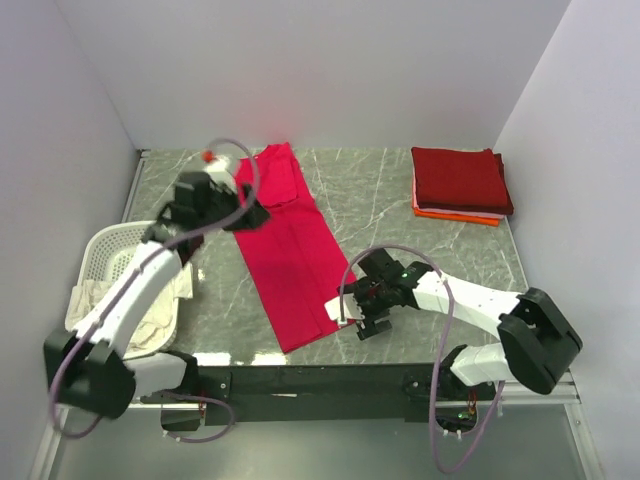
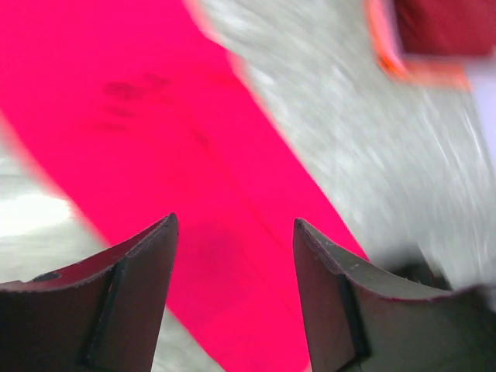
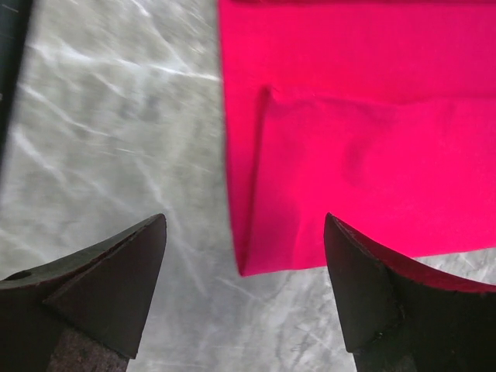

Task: Fold and stack the t-shirts
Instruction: Fold the tshirt

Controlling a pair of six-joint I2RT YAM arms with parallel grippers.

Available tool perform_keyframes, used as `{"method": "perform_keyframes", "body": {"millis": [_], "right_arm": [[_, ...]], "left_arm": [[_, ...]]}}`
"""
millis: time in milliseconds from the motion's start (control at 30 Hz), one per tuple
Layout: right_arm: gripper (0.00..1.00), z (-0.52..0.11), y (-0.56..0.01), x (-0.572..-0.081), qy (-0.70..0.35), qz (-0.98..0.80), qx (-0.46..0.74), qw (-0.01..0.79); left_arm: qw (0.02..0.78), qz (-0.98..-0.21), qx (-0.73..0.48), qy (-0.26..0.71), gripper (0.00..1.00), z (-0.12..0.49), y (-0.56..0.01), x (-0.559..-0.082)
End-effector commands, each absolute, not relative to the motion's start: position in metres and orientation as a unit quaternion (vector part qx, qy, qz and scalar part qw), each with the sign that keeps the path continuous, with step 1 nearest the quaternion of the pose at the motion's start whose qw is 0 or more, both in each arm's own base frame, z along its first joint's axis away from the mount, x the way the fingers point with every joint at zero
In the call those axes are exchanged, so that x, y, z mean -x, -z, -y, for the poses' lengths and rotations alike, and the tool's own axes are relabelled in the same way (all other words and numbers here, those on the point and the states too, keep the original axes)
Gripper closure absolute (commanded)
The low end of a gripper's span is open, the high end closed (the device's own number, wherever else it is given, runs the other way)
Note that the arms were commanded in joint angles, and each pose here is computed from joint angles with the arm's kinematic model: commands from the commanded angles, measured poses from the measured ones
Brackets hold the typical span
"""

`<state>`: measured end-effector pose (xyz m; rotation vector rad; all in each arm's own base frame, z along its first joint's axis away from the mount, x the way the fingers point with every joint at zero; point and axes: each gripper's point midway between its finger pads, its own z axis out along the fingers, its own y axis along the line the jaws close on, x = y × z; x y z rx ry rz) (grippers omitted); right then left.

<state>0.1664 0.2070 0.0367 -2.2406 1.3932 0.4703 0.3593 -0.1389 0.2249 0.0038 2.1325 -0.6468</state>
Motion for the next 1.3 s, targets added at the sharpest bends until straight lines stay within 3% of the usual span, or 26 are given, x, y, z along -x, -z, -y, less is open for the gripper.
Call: {"method": "perform_keyframes", "body": {"millis": [0, 67, 233, 333, 367, 500, 733, 800, 933, 1267], "right_arm": [[0.13, -0.212, -0.034, -0.185, -0.133, -0.492, 0.825, 0.245], [0.16, -0.211, -0.03, -0.185, -0.133, -0.496, 0.825, 0.237], [0.25, -0.207, -0.015, -0.193, -0.116, -0.513, 0.822, 0.22], [0.38, -0.205, -0.009, -0.194, -0.114, -0.517, 0.824, 0.201], [0.48, -0.205, -0.008, -0.193, -0.115, -0.516, 0.826, 0.195], [0.74, -0.201, -0.001, -0.186, -0.115, -0.517, 0.83, 0.173], [0.88, -0.186, -0.007, -0.161, -0.131, -0.509, 0.834, 0.169], [1.0, -0.176, -0.007, -0.15, -0.139, -0.507, 0.837, 0.152], [1.0, -0.164, -0.018, -0.147, -0.118, -0.527, 0.826, 0.16], [1.0, -0.164, -0.023, -0.125, -0.163, -0.511, 0.83, 0.154]], "left_arm": [[0.401, -0.85, -0.134, 0.314, 0.33, 0.199, -0.212, -0.288], [0.409, -0.824, -0.168, 0.354, 0.35, 0.223, -0.221, -0.247], [0.415, -0.806, -0.158, 0.392, 0.33, 0.226, -0.218, -0.198], [0.393, -0.813, -0.146, 0.404, 0.29, 0.225, -0.207, -0.179], [0.382, -0.82, -0.144, 0.401, 0.28, 0.226, -0.202, -0.175], [0.341, -0.842, -0.14, 0.394, 0.28, 0.233, -0.186, -0.166], [0.277, -0.861, -0.153, 0.397, 0.27, 0.252, -0.155, -0.133], [0.25, -0.872, -0.165, 0.387, 0.27, 0.255, -0.137, -0.125], [0.215, -0.885, -0.223, 0.347, 0.25, 0.278, -0.105, -0.098], [0.267, -0.848, -0.4, 0.223, 0.24, 0.311, -0.057, -0.069]]}}
